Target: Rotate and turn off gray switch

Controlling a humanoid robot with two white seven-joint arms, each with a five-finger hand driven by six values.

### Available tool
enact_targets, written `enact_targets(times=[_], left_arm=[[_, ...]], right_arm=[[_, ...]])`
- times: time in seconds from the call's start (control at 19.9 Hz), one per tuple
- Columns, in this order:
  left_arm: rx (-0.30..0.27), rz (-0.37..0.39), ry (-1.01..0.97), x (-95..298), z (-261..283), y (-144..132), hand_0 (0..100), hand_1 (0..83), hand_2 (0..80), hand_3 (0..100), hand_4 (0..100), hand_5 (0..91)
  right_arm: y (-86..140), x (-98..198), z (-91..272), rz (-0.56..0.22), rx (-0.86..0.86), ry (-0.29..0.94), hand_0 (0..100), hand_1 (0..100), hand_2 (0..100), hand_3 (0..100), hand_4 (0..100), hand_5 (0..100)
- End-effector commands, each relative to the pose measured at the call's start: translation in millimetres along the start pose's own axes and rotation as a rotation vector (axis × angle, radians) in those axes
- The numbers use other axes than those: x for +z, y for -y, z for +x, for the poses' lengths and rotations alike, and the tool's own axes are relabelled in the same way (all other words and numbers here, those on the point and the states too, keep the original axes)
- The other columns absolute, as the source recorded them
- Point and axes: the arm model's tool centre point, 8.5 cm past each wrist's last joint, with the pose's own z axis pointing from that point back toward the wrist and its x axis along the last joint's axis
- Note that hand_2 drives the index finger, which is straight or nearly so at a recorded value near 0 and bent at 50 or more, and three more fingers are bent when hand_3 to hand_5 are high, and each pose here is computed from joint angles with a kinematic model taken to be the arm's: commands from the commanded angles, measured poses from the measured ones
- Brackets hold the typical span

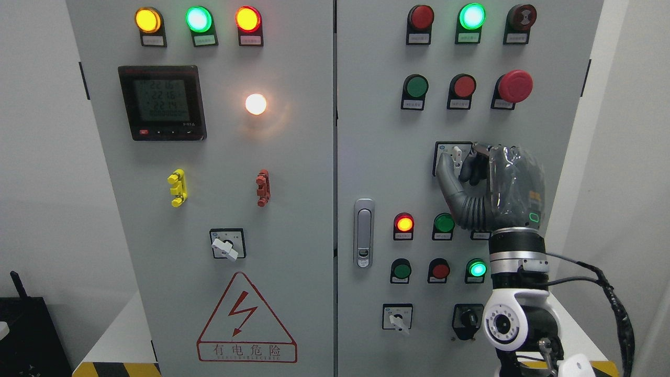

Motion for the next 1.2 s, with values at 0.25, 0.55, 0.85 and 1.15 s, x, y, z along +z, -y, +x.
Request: enact_targets(times=[0.25, 0.55, 0.85, 1.15], left_arm=[[0.020, 0.001, -0.026, 1, -8, 0, 12, 38.9, 0.0, 0, 0, 0.0], [0.022, 0.001, -0.026, 1, -8, 0, 12, 38.9, 0.0, 0, 0, 0.0], [0.022, 0.003, -0.028, 1, -9, 0, 12, 38.9, 0.0, 0, 0, 0.0], [0.022, 0.003, -0.028, 1, -9, 0, 12, 38.9, 0.0, 0, 0, 0.0]], right_arm=[[22, 9, -9, -0.064, 0.005, 0.006, 55, 38, 73, 95, 89, 100], [43, 29, -12, -0.133, 0.005, 0.076, 53, 38, 72, 94, 88, 100], [61, 56, -19, -0.178, 0.019, 0.177, 46, 35, 59, 87, 76, 79], [75, 73, -22, -0.215, 0.034, 0.249, 39, 27, 24, 25, 13, 5]])
